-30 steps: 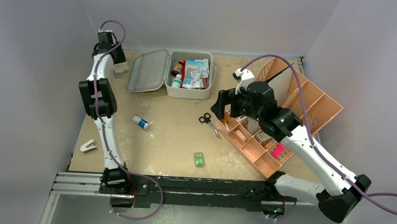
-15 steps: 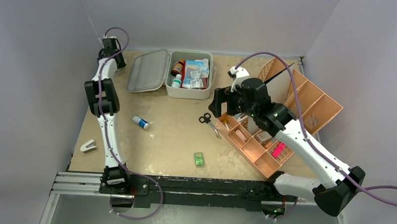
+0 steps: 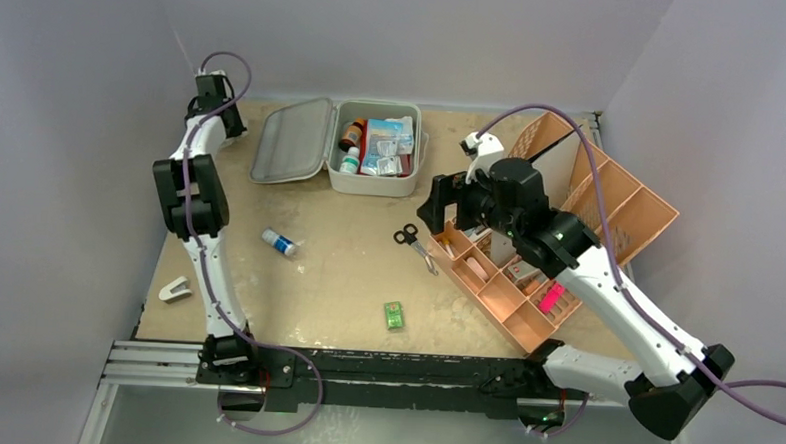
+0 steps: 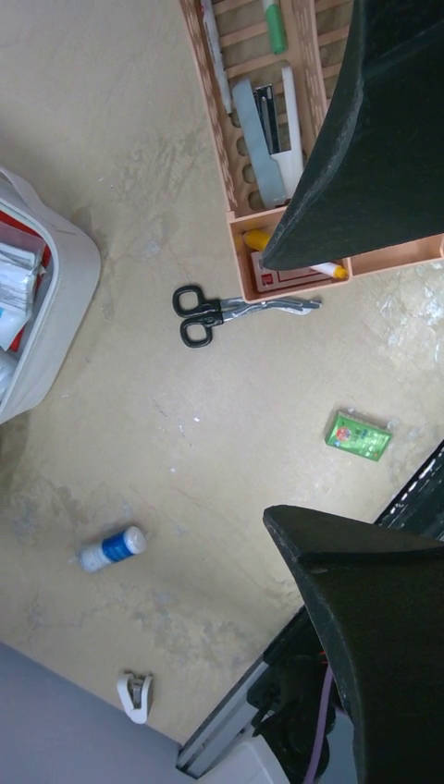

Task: Organize the medicine kit
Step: Pick up the medical item at the corner of the board, then place the medical item at the medicine box.

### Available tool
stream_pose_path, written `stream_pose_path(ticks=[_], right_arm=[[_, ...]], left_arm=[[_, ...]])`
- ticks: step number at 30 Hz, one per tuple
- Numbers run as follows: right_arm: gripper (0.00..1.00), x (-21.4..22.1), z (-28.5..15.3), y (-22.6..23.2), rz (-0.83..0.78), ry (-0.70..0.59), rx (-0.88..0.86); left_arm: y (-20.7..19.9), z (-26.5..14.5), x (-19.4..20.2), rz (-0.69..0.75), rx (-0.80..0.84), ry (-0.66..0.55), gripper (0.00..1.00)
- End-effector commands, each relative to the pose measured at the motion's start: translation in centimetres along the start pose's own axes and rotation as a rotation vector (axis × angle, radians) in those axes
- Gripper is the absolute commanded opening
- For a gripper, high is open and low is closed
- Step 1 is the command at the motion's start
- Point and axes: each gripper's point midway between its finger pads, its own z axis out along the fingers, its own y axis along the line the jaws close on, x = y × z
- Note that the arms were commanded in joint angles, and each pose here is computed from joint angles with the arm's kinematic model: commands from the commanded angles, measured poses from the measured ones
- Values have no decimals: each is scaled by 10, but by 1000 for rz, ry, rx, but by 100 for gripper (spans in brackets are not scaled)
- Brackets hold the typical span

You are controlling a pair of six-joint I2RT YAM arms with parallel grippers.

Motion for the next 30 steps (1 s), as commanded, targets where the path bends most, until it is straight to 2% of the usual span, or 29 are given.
stream_pose_path(ticks=[1, 5, 10, 19, 23, 30], right_arm=[[99, -9, -20, 5, 0, -58, -23], [99, -6, -28, 6, 11, -63, -33], [99, -6, -41, 7, 15, -79, -40], [99, 2, -57, 7, 20, -74, -49], [99, 3, -65, 6, 20, -82, -52], [99, 6, -73, 6, 29, -85, -53]], left_arm=[[-9, -76, -75, -22, 38, -194, 0], [-19, -112, -80, -25, 49, -218, 0], [-52, -158, -75, -10, 83, -252, 0], [-151, -229, -27, -94, 294, -261, 0], [-194, -240, 2, -137, 375, -243, 0], [-284, -234, 31, -111, 473, -185, 0]])
